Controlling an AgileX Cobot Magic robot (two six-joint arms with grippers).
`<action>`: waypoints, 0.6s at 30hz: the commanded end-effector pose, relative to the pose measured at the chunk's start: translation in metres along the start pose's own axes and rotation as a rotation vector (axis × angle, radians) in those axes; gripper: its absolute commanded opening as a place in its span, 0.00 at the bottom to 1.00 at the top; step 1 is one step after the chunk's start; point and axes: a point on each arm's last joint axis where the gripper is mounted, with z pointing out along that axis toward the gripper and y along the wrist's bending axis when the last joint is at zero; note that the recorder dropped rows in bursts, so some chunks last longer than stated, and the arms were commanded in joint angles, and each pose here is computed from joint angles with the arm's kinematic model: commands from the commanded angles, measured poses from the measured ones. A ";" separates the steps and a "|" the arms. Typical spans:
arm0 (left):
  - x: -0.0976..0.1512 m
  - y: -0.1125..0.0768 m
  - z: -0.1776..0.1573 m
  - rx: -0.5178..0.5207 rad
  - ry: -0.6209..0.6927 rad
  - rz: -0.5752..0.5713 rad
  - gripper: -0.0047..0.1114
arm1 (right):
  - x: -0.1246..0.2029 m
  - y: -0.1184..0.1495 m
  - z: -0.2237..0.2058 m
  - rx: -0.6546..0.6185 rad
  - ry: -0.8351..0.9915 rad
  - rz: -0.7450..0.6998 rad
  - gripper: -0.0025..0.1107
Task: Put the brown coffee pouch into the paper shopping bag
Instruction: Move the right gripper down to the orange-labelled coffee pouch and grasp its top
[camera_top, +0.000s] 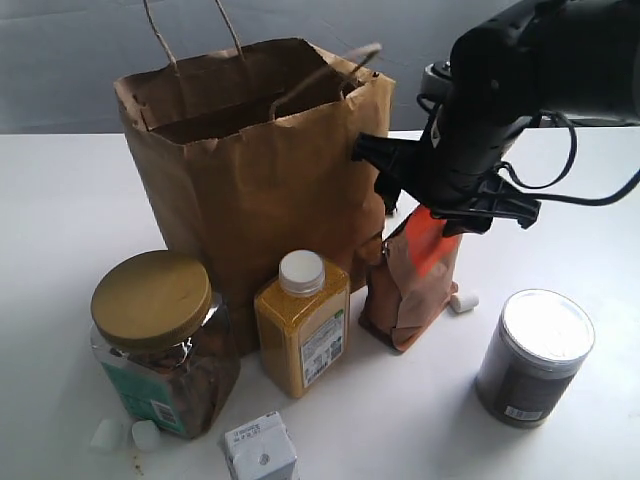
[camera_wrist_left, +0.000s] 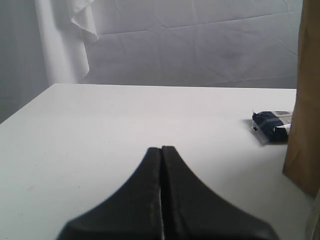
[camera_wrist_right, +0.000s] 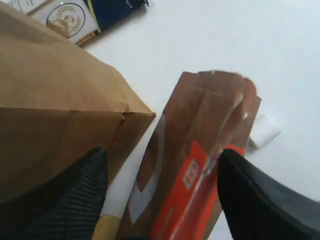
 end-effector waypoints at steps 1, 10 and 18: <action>0.001 0.000 0.000 -0.004 -0.004 0.000 0.04 | 0.000 0.002 0.013 0.022 -0.006 -0.025 0.48; 0.001 0.000 0.000 -0.004 -0.004 0.000 0.04 | 0.003 -0.002 0.015 0.045 0.002 -0.033 0.02; 0.001 0.000 0.000 -0.004 -0.004 0.000 0.04 | -0.004 -0.009 -0.032 0.043 -0.095 -0.080 0.02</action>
